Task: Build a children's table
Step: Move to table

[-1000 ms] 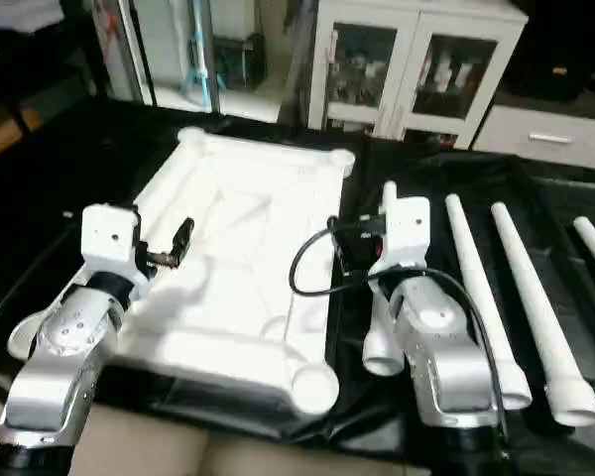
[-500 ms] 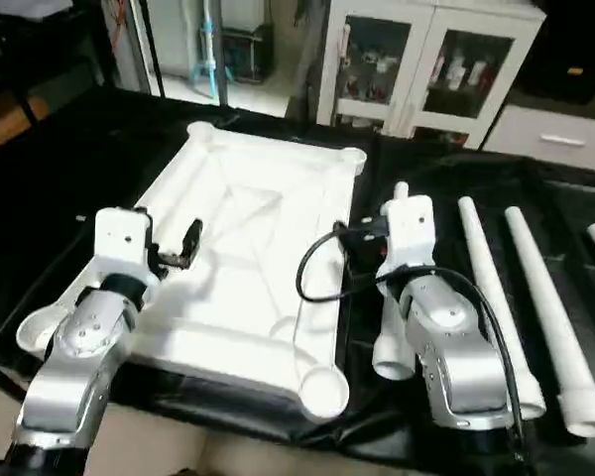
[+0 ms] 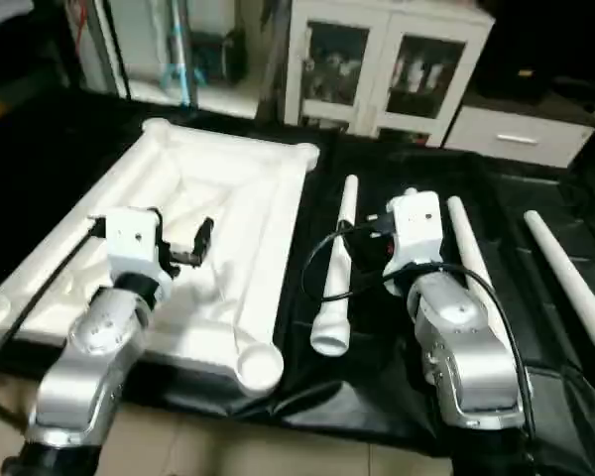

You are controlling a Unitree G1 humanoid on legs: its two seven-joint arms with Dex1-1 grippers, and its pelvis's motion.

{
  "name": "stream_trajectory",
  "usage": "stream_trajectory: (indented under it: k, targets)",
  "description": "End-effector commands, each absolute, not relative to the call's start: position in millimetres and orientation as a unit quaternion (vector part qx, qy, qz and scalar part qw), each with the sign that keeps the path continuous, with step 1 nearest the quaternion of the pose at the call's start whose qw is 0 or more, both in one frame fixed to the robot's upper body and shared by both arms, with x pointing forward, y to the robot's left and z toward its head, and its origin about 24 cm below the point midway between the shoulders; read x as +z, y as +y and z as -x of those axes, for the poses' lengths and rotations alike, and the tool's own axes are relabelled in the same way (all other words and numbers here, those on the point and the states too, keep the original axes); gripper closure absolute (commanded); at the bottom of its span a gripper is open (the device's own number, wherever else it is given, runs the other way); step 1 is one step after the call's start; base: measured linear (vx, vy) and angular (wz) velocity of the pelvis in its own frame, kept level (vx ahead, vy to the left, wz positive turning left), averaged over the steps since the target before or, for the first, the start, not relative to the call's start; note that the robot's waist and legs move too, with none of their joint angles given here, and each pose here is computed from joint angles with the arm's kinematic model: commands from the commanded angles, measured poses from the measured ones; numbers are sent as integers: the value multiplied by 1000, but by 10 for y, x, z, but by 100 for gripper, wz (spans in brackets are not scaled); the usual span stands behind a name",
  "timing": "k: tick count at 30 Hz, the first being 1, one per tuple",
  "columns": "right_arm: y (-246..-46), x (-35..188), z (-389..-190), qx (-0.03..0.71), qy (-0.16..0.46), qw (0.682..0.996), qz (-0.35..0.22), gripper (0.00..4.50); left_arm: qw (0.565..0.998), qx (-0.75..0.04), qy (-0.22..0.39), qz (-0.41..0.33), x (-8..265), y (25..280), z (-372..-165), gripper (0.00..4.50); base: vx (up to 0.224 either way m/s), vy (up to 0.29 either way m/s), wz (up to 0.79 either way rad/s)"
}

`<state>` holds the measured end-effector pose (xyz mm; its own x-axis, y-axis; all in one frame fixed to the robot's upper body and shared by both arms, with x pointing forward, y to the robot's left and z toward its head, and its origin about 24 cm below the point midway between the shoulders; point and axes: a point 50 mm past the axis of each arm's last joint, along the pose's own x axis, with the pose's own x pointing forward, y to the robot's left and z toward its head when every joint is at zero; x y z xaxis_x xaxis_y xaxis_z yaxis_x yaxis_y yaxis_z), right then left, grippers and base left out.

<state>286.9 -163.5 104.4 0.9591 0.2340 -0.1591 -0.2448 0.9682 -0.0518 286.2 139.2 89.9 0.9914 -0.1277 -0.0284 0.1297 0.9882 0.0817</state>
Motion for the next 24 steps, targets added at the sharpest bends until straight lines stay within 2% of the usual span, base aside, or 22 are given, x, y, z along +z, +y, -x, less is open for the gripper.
stream_trajectory:
  k: [1, 6, 10, 11, 12, 14, 15, 16, 17, 19, 21, 22, 23, 24]
  targets:
    - [-1633, 1087, -2864, 118, 69, 990, 35, 6, 997, -61, 17, -37, 917, 1422, -2882, 1, -36, -60, -8]
    - [-1674, 1090, -2886, 107, 66, 992, 32, 6, 994, -92, -8, -61, 990, 1402, -2906, 1, -33, 7, -2]
    - [-1728, 1142, -2922, 107, 55, 992, 32, 6, 980, -190, -5, -58, 1005, 1314, -2841, 1, -59, 99, 11]
    - [-1728, 1142, -2922, 107, 55, 992, 32, 6, 980, -190, -5, -58, 1005, 1314, -2841, 1, -40, 117, 8]
    - [-1748, 1169, -2931, 125, 48, 990, 35, 6, 964, -251, 12, -88, 950, 1268, -2784, 1, -26, 87, 6]
    - [-1760, 1184, -2932, 138, 45, 989, 37, 6, 954, -279, 17, -106, 921, 1249, -2755, 1, -20, 79, 4]
    - [-1777, 1198, -2931, 153, 44, 986, 39, 6, 943, -310, 22, -114, 895, 1233, -2724, 1, -5, 51, 2]
    - [-1818, 1232, -2925, 194, 49, 979, 42, 6, 915, -380, 28, -131, 858, 1208, -2663, 1, -5, 51, 2]
    - [-1818, 1232, -2925, 194, 49, 979, 42, 6, 915, -380, 28, -131, 858, 1208, -2663, 1, 0, 0, 0]
    - [-1869, 1263, -2900, 255, 65, 963, 61, 6, 887, -439, 40, -138, 849, 1209, -2633, 1, 0, 0, 0]
    - [-1886, 1271, -2876, 292, 79, 950, 78, 6, 873, -466, 51, -135, 856, 1222, -2622, 1, 0, 0, 0]
    - [-1900, 1273, -2846, 324, 91, 937, 91, 6, 861, -487, 65, -133, 854, 1239, -2605, 1, 0, 0, 0]
    - [-1941, 1288, -2755, 395, 122, 902, 121, 6, 828, -535, 106, -128, 840, 1293, -2542, 1, 0, 0, 0]
    - [-1947, 1290, -2744, 402, 125, 899, 123, 6, 825, -540, 113, -126, 837, 1299, -2531, 1, 0, 0, 0]
